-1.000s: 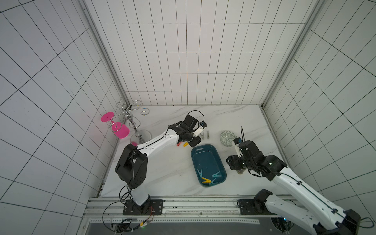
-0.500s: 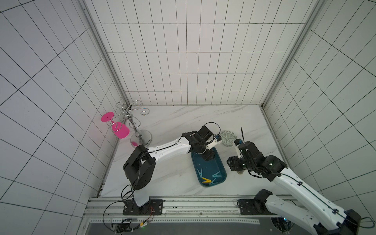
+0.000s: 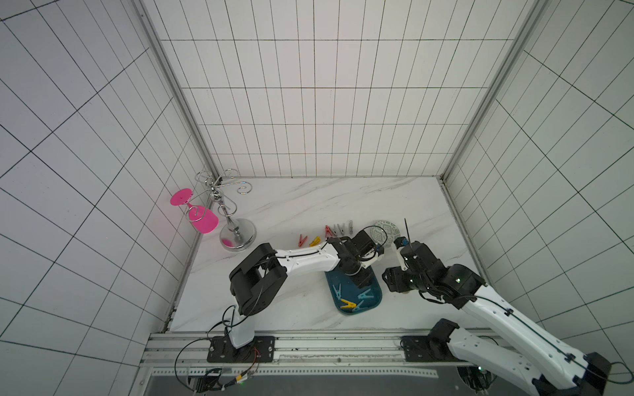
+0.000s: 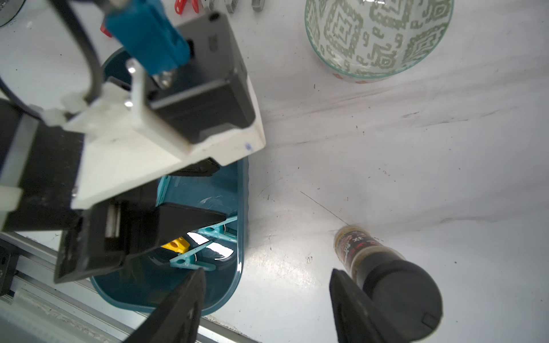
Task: Take the clothespins out of the storage box
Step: Pick up the clothespin from the storage box, then place the clothespin at the center of the board, then pick up the clothespin from the storage box, then place the clothespin at the center of the board.
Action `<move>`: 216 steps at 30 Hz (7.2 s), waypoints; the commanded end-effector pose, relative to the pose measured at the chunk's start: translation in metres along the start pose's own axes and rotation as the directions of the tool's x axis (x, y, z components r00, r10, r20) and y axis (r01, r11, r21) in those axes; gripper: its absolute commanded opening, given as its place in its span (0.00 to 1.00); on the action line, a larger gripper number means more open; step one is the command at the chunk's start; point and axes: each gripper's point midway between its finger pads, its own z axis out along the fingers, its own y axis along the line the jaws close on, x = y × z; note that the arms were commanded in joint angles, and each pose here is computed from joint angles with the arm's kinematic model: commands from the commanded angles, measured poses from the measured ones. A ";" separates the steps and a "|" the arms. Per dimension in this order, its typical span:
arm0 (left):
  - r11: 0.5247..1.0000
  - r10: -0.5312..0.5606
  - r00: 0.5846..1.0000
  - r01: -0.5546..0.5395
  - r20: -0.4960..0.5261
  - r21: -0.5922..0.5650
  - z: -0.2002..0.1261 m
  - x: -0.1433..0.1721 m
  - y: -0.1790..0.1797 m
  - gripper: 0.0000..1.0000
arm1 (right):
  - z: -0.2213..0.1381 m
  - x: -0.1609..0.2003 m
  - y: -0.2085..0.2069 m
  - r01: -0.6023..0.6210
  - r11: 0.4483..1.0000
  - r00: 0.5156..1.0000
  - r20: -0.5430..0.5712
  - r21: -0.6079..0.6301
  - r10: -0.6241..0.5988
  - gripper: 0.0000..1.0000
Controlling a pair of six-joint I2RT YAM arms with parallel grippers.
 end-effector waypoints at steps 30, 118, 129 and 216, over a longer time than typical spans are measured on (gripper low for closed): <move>0.988 0.085 0.991 -0.097 -0.106 -0.116 0.040 0.033 -0.003 0.14 | -0.016 -0.001 0.000 -0.001 1.000 0.997 0.076 0.003 0.001 0.69; 0.887 -0.362 0.928 0.373 0.090 -0.273 -0.104 0.009 0.064 0.43 | -0.014 -0.005 -0.008 0.021 0.998 0.994 0.109 0.051 -0.027 0.68; 0.889 -0.426 0.905 0.418 -0.005 -0.187 -0.068 0.033 0.037 0.40 | -0.015 -0.005 -0.006 0.021 0.999 0.994 0.105 0.045 -0.025 0.66; 0.662 -0.595 0.778 0.615 0.198 -0.429 -0.104 0.007 0.332 0.00 | -0.003 -0.002 0.001 0.014 0.999 0.998 0.056 0.048 -0.017 0.67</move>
